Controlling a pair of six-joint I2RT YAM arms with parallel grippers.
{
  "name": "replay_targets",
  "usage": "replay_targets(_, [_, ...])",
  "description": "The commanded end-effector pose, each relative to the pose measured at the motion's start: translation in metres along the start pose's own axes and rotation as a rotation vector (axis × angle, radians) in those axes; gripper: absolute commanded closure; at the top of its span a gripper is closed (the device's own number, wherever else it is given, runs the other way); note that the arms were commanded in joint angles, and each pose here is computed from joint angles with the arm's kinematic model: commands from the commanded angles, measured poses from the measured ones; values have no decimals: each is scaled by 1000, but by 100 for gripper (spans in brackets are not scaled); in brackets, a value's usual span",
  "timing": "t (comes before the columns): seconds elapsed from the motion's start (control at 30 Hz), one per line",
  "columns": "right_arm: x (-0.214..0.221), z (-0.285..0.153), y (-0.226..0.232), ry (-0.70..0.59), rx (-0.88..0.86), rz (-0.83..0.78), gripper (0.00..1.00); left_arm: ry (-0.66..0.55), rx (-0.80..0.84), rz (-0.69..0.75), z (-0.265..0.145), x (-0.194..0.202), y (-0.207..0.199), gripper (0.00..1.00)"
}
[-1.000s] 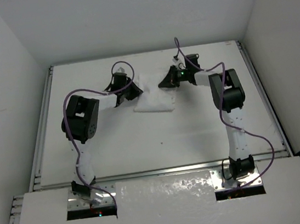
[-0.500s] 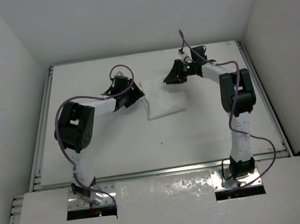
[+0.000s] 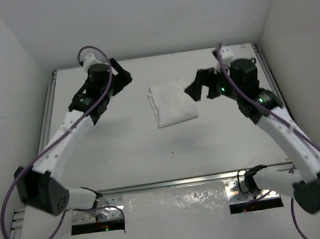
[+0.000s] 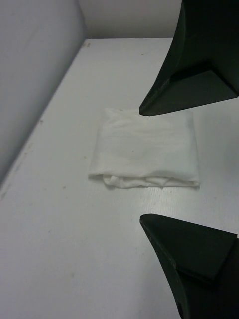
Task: Fold and stack the t-shirts
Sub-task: Smooth out wrinkles on the folded tshirt
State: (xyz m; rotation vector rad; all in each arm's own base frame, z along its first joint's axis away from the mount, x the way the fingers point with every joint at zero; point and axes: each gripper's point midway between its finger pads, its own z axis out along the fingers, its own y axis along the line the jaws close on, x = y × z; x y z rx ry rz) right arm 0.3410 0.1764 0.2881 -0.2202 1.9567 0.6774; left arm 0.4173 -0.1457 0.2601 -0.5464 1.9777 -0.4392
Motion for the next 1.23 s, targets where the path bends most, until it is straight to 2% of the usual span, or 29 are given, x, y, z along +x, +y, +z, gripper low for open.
replay_targets(0.0, [53,-66,-58,23,338,-24,1,-104,-214,58,-62,-22,57,20])
replay_targets(0.03, [65,-78,-63,35,367,-28,1,-132,-208,39,-84,-30,61,16])
replay_targets(0.13, [79,-120,-73,38,465,-57,1,-156,-169,93,-116,-35,69,14])
replay_targets(0.2, [90,-142,-81,76,528,-72,1,-167,-209,120,-131,-32,88,9])
replay_targets(0.23, [86,-154,-83,30,561,-73,1,-186,-206,133,-141,-28,98,7])
replay_targets(0.3, [90,-157,-76,-4,516,-82,1,-204,-203,141,-148,-21,110,7])
replay_targets(0.33, [89,-163,-73,-29,504,-92,1,-193,-225,145,-145,-8,123,2])
replay_targets(0.4, [91,-170,-79,-39,543,-84,1,-225,-179,129,-153,-7,124,0])
replay_targets(0.57, [106,-164,-78,-25,516,-83,1,-258,-211,134,-156,-10,134,0])
replay_targets(0.73, [116,-159,-82,2,525,-85,1,-232,-249,155,-150,-2,141,0])
replay_targets(1.2, [117,-154,-89,30,568,-86,1,-232,-239,170,-148,-4,138,0])
